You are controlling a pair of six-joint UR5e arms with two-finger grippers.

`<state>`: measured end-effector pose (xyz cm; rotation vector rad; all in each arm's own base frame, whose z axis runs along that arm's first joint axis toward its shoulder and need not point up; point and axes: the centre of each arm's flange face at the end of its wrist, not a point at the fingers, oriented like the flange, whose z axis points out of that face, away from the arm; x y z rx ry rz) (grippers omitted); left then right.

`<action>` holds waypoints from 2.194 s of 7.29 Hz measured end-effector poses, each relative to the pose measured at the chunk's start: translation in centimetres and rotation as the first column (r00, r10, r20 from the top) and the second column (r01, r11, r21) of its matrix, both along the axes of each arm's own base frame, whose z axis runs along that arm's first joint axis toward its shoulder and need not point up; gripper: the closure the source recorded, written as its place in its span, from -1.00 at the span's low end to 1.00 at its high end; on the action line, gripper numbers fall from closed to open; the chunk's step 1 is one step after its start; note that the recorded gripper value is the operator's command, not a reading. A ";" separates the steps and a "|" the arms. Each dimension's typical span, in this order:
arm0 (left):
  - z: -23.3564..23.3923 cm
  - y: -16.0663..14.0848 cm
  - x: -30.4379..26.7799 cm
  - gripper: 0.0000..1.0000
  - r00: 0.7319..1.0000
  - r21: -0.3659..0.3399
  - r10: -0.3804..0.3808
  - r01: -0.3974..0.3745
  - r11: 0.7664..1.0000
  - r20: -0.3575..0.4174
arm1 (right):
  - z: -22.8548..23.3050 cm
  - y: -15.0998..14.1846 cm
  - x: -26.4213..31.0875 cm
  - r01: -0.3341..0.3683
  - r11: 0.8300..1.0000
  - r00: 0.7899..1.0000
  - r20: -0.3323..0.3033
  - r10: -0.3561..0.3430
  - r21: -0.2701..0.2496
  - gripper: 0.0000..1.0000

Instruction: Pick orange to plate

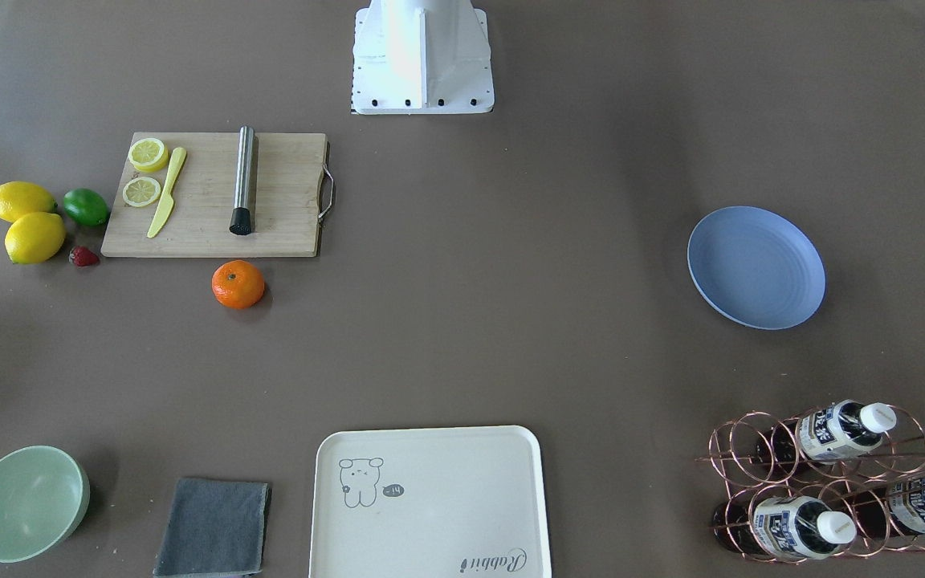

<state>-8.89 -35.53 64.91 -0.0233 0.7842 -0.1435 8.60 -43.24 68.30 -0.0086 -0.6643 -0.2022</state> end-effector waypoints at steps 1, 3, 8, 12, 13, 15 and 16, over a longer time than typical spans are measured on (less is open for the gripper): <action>-0.5 0.0 -0.1 -0.95 0.999 0.009 -0.012 0.013 1.000 -0.039 | -0.1 -0.1 0.0 0.000 1.000 1.000 0.000 0.000 0.002 -1.00; -1.0 0.0 -0.7 -0.95 0.996 0.015 -0.037 0.038 0.999 -0.083 | -0.1 -0.1 0.0 0.001 1.000 1.000 0.000 -0.001 0.003 -1.00; -0.6 0.1 -0.3 -0.96 0.998 -0.001 -0.024 0.024 1.000 -0.060 | -0.2 -0.1 -0.1 0.002 1.000 1.000 0.001 -0.002 0.005 -1.00; -1.7 -0.3 -0.3 -0.96 0.998 0.028 -0.020 0.021 0.999 -0.061 | -0.2 -0.1 -0.3 0.007 1.000 1.000 0.003 -0.007 0.008 -1.00; -1.7 -0.3 -0.3 -0.96 0.998 0.030 -0.019 0.021 0.999 -0.061 | -0.2 0.0 -0.4 0.008 1.000 1.000 0.013 -0.008 0.007 -1.00; -1.7 -0.4 0.1 -0.96 0.998 0.035 -0.009 0.011 0.999 -0.062 | -0.3 0.0 -0.8 0.005 1.000 0.999 0.053 -0.005 0.005 -1.00; -1.8 -0.4 0.3 -0.96 0.998 0.044 -0.001 0.004 0.999 -0.063 | -0.4 0.1 -1.0 0.003 1.000 0.997 0.072 -0.004 0.005 -1.00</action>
